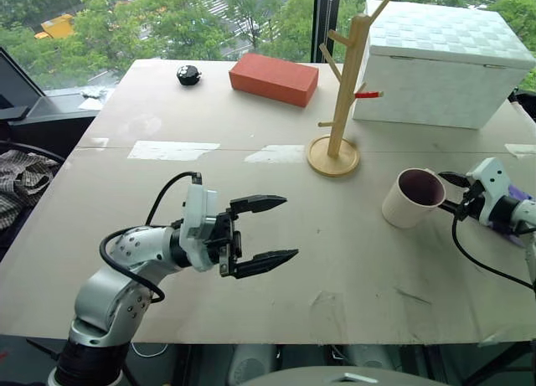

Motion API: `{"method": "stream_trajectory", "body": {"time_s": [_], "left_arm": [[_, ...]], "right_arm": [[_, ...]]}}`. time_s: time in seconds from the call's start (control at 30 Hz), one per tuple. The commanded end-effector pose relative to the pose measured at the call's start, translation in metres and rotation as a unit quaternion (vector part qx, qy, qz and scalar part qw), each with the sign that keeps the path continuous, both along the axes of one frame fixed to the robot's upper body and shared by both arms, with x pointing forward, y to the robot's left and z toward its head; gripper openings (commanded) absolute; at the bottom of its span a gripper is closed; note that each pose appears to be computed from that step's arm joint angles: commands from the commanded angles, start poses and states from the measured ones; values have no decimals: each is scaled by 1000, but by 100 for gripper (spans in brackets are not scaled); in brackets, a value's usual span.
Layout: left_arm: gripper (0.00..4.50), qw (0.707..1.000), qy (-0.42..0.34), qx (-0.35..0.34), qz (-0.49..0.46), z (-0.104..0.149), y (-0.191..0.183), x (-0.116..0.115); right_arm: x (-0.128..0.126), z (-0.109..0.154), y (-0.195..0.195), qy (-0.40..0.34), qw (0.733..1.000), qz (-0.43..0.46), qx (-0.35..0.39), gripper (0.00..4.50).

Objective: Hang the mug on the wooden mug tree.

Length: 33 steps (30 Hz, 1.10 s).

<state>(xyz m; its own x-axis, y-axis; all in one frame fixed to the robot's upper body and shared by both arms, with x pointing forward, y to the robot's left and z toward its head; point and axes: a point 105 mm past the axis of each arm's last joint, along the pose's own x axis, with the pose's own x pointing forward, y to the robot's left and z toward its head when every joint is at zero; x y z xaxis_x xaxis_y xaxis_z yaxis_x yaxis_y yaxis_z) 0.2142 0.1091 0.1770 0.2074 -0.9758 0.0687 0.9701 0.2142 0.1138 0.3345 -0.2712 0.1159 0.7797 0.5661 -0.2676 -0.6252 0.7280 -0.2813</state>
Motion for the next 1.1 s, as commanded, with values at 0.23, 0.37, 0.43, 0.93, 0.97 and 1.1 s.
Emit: {"method": "stream_trajectory", "body": {"time_s": [0.23,0.37,0.43,0.93,0.97,1.1], "left_arm": [[450,1000,-24,-5,-3,13,-5,-7],[450,1000,-23,-5,-4,13,-6,-6],[450,1000,-21,-5,-6,12,-5,-6],[450,1000,-18,-5,-15,11,-5,-4],[450,1000,-18,-5,-15,11,-5,-4],[450,1000,-17,-5,-14,10,-5,-5]], "right_arm": [[-11,9,6,-7,1000,24,4,11],[-20,8,8,-2,1000,25,4,11],[-29,5,12,6,1000,28,3,11],[-60,5,47,28,998,55,31,11],[-57,7,41,29,998,42,36,11],[-51,9,17,15,1000,-1,2,84]]}}
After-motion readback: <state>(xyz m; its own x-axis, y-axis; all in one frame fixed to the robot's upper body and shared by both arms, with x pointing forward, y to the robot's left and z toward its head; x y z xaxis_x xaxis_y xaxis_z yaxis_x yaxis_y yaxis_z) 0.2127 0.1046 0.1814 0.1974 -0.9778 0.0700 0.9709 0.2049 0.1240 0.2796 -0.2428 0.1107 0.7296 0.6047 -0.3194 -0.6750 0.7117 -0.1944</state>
